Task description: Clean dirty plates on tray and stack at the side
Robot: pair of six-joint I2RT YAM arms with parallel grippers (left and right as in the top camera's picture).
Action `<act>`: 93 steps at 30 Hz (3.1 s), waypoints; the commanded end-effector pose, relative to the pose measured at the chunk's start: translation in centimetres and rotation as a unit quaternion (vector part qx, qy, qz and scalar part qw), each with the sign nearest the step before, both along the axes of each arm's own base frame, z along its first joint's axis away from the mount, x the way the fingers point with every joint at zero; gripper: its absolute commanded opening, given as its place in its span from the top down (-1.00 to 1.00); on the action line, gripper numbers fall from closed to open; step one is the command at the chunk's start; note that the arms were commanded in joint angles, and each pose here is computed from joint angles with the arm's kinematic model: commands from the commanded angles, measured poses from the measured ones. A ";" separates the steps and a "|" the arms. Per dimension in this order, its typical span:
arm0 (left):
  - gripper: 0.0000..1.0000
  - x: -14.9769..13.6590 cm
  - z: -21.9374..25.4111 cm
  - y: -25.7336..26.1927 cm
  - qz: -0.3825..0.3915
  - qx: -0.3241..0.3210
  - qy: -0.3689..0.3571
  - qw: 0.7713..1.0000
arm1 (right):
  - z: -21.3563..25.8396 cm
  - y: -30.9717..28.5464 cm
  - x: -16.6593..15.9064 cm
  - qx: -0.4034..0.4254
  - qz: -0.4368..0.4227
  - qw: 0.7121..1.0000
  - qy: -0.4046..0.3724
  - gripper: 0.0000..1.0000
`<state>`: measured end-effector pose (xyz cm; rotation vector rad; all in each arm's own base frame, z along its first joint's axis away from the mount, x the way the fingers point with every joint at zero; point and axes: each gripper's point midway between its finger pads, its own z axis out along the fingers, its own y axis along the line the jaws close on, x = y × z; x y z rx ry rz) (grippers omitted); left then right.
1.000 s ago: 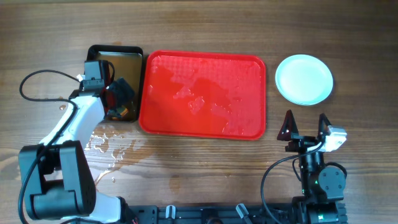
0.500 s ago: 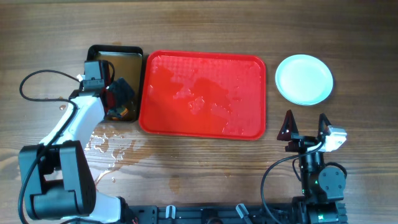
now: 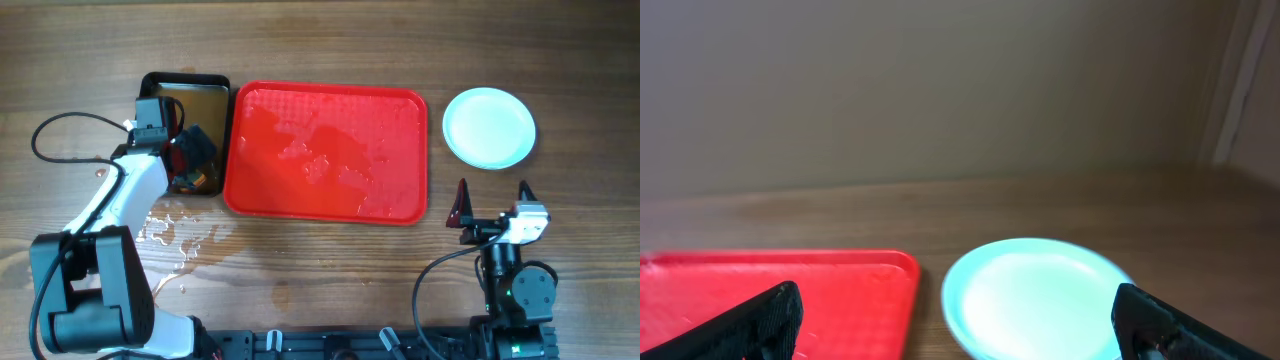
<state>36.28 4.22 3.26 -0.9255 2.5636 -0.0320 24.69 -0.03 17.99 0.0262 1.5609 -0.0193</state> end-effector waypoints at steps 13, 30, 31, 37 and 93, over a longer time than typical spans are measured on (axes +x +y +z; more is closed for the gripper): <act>-1.00 -0.1 -0.3 0.0 -0.003 0.001 0.004 1.000 | -0.3 0.8 0.0 0.001 0.023 1.000 0.002 -0.99; -1.00 -0.5 -0.4 0.7 0.003 0.020 0.014 1.000 | -0.3 0.8 0.0 0.001 0.023 1.000 0.002 -0.99; -1.00 -1.4 -0.6 0.6 0.002 0.017 0.031 0.999 | -0.3 0.8 0.0 0.001 0.023 1.000 0.002 -0.99; -1.00 -4.4 -1.4 -0.2 0.003 -0.001 0.091 0.996 | -0.3 0.8 0.0 0.001 0.023 1.000 0.002 -0.99; -1.00 -11.8 12.4 -7.0 -0.231 0.119 -0.503 0.824 | -0.3 0.8 0.0 0.001 0.023 1.000 0.002 -0.99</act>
